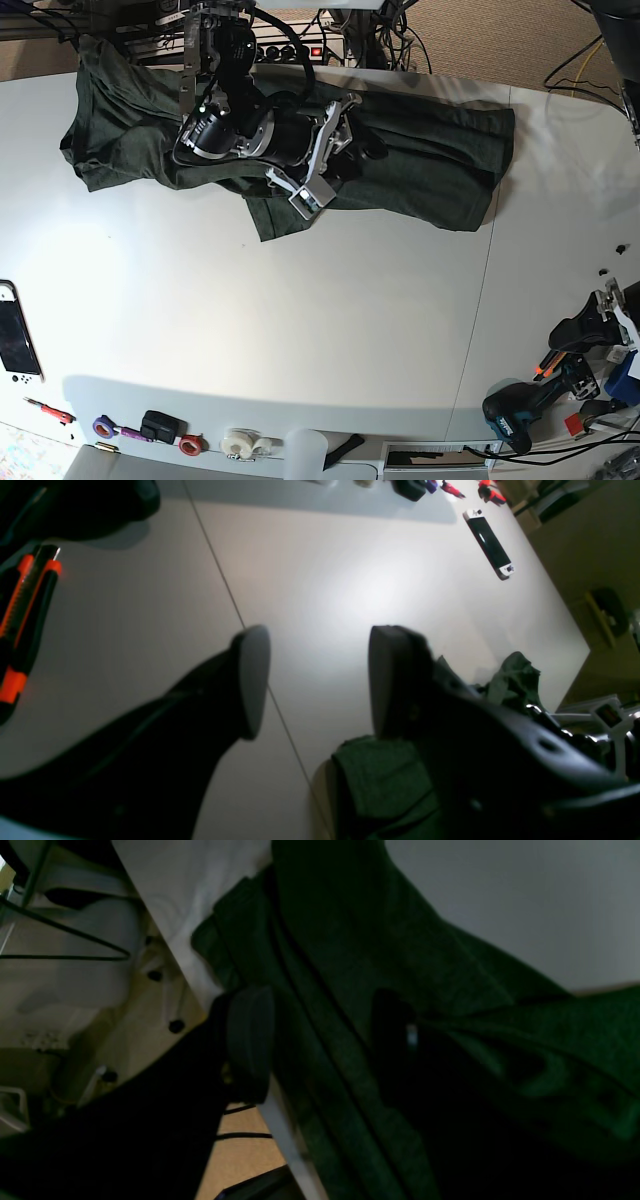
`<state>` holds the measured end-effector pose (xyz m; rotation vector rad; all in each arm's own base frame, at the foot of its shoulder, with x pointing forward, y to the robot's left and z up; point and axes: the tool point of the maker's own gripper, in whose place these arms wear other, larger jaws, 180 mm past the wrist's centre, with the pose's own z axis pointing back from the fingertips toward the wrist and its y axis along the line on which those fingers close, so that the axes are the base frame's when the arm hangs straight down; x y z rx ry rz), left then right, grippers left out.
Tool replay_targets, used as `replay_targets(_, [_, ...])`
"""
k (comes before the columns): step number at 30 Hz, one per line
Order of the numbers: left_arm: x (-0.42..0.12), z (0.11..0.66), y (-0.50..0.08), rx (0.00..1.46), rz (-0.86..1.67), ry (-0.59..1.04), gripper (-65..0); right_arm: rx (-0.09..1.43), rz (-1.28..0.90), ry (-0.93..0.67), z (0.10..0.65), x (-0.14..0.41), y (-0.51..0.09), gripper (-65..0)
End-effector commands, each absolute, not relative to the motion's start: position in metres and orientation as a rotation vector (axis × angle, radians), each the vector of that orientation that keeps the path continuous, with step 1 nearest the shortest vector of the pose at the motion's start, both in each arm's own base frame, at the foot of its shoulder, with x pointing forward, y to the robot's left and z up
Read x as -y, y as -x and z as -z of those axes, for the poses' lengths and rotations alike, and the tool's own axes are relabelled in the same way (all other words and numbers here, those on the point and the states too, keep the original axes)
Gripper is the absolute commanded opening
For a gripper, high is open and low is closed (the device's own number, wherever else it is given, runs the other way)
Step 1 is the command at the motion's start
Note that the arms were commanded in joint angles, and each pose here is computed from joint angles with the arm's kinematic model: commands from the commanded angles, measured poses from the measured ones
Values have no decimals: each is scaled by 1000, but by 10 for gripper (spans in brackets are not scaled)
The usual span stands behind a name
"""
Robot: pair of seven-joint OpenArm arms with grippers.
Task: Layout the t-shirt on the table in an organized manner, then fold the t-shirt properly
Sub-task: 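Lay the sleeve across the shirt body with the right gripper and release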
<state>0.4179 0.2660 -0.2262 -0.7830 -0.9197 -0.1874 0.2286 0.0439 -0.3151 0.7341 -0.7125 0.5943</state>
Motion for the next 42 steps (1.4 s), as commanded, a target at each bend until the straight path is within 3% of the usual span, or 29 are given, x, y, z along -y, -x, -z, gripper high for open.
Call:
replay_targets(1, [-275, 198, -425, 998, 201, 777, -333, 804, -588, -739, 297, -46, -243, -336])
replay_targets(6, [-273, 199, -426, 1000, 200, 776, -333, 944, -361, -440, 303, 13, -294, -336])
replay_targets(10, [-257, 208, -430, 988, 205, 801, -333, 954, -187, -343, 309, 75, -314, -336])
replay_targets(14, [-231, 223, -440, 991, 203, 819, -333, 953, 11, -344, 323, 138, -323, -336])
replay_targets(19, [-196, 237, -449, 991, 208, 855, -333, 890, 158, -495, 353, 173, -320, -336])
replay_targets(30, [-170, 239, -450, 987, 211, 917, -333, 675, 231, -729, 415, 148, -333, -336])
replay_targets(40, [-170, 239, -450, 987, 212, 917, -333, 489, -39, -767, 428, 75, -317, -340])
replay_targets(42, [-170, 240, -450, 986, 212, 914, -333, 466, -76, -762, 430, 68, -313, -462])
